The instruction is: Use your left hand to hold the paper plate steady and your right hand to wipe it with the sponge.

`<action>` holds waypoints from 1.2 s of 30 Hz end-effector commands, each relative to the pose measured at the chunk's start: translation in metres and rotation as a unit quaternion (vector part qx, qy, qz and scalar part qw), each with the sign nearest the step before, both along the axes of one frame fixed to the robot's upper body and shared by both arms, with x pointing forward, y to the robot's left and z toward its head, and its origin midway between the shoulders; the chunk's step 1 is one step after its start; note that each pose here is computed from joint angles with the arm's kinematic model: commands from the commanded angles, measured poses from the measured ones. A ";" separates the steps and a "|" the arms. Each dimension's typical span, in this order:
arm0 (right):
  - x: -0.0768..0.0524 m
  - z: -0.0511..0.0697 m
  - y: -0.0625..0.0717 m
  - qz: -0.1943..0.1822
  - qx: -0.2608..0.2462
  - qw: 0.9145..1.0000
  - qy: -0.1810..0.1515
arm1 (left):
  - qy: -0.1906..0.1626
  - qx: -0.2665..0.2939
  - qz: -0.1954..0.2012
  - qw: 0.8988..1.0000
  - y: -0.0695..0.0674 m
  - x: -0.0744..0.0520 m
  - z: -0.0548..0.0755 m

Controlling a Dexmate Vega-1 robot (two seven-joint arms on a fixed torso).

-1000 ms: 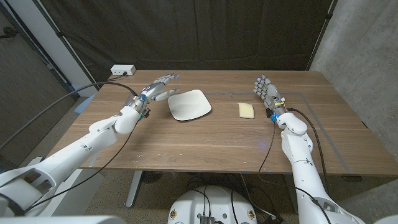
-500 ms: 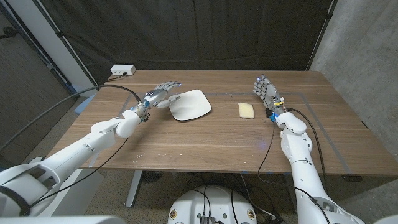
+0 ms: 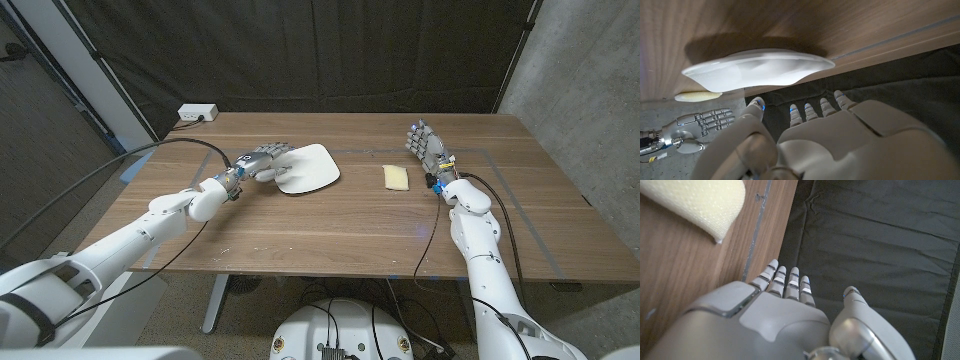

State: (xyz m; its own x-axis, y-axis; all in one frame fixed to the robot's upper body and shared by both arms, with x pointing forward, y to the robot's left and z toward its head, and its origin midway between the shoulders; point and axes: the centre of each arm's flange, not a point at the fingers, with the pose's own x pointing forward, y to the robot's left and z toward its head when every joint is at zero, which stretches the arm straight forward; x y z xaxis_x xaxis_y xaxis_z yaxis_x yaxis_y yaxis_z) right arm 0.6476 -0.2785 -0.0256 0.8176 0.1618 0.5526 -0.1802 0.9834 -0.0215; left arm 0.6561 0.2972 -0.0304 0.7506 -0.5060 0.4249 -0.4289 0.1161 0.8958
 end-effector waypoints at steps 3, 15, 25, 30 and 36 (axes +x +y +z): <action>0.001 0.002 0.001 0.003 -0.001 1.000 0.000 | 0.031 0.049 0.025 0.998 -0.004 0.007 -0.004; -0.001 0.000 0.000 0.000 0.002 1.000 0.001 | 0.048 0.098 0.048 0.993 -0.010 0.008 -0.005; -0.002 -0.002 0.000 -0.003 0.007 1.000 -0.002 | 0.046 0.126 0.056 0.989 -0.014 0.010 -0.005; -0.002 -0.001 0.000 -0.003 0.006 1.000 -0.002 | 0.034 0.142 0.060 0.987 -0.018 0.009 -0.003; -0.002 0.002 0.000 -0.005 0.003 1.000 -0.003 | 0.032 0.157 0.066 0.985 -0.021 0.010 -0.003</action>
